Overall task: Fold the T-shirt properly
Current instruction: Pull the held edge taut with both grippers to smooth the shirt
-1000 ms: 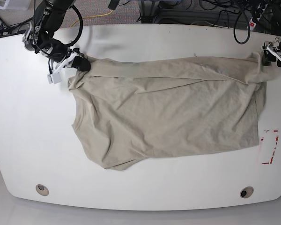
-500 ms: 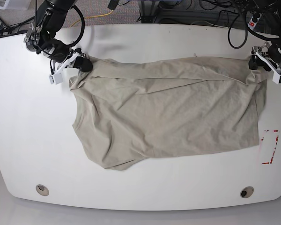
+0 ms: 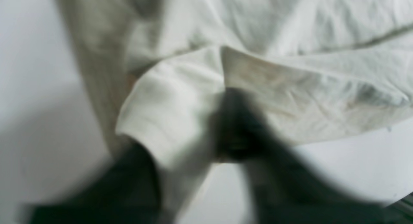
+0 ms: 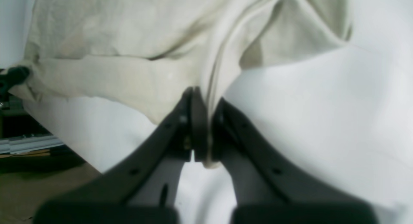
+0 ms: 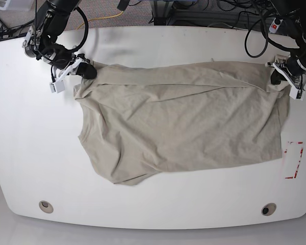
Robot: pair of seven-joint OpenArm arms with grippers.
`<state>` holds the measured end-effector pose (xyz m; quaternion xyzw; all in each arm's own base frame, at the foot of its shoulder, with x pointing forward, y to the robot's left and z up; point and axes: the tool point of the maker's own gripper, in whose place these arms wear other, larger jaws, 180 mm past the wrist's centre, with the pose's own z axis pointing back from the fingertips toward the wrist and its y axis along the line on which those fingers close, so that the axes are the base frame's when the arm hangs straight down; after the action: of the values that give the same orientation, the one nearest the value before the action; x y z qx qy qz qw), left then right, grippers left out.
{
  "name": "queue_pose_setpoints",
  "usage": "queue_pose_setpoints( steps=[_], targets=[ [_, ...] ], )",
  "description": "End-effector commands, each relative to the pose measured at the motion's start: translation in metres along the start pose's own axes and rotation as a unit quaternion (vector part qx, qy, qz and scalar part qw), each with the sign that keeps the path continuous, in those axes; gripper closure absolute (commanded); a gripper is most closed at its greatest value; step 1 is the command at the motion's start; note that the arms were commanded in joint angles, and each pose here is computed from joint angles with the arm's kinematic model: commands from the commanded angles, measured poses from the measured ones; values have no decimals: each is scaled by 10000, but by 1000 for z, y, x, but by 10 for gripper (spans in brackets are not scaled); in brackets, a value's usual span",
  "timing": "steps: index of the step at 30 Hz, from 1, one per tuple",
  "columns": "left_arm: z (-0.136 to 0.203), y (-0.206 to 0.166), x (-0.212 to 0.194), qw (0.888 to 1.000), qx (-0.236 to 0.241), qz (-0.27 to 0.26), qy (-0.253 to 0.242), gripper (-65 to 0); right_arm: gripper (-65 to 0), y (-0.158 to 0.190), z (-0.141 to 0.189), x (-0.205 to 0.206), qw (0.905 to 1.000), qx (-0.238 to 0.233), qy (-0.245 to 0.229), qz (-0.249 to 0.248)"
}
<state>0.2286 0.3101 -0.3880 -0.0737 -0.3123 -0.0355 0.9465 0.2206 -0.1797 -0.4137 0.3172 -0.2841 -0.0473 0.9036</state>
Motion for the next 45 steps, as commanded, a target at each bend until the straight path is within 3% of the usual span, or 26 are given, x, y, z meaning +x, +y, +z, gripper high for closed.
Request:
queue_pose_setpoints(
  steps=[1, 10, 16, 22, 33, 38, 45],
  targets=[
    [5, 2, 8, 9999, 45, -63, -131, -1, 0, 0, 8, 15, 9996, -23, -238, 149],
    [45, -15, 28, 9939, 344, -979, -374, -13, 0, -6, 31, 28, 9976, -334, -388, 459],
    [65, -19, 24, 9882, 474, -1433, -247, -13, 0, -8, 34, 28, 9975, -371, -395, 448],
    [86, 3, 13, 9862, 838, -1428, -81, -14, 0, -10, 36, 30, 9972, -404, -366, 505],
    [87, 5, 1, 9855, 820, -1477, 146, -18, 0, -10, 35, 31, 9972, -401, -359, 520],
    [78, -13, -22, 9852, 478, -1573, 492, -125, 0, -10, 35, 30, 9972, -403, -353, 516],
    [82, -15, -39, 9843, 420, -1564, 706, -139, 0, -11, 36, 30, 9972, -408, -351, 521]
  ],
)
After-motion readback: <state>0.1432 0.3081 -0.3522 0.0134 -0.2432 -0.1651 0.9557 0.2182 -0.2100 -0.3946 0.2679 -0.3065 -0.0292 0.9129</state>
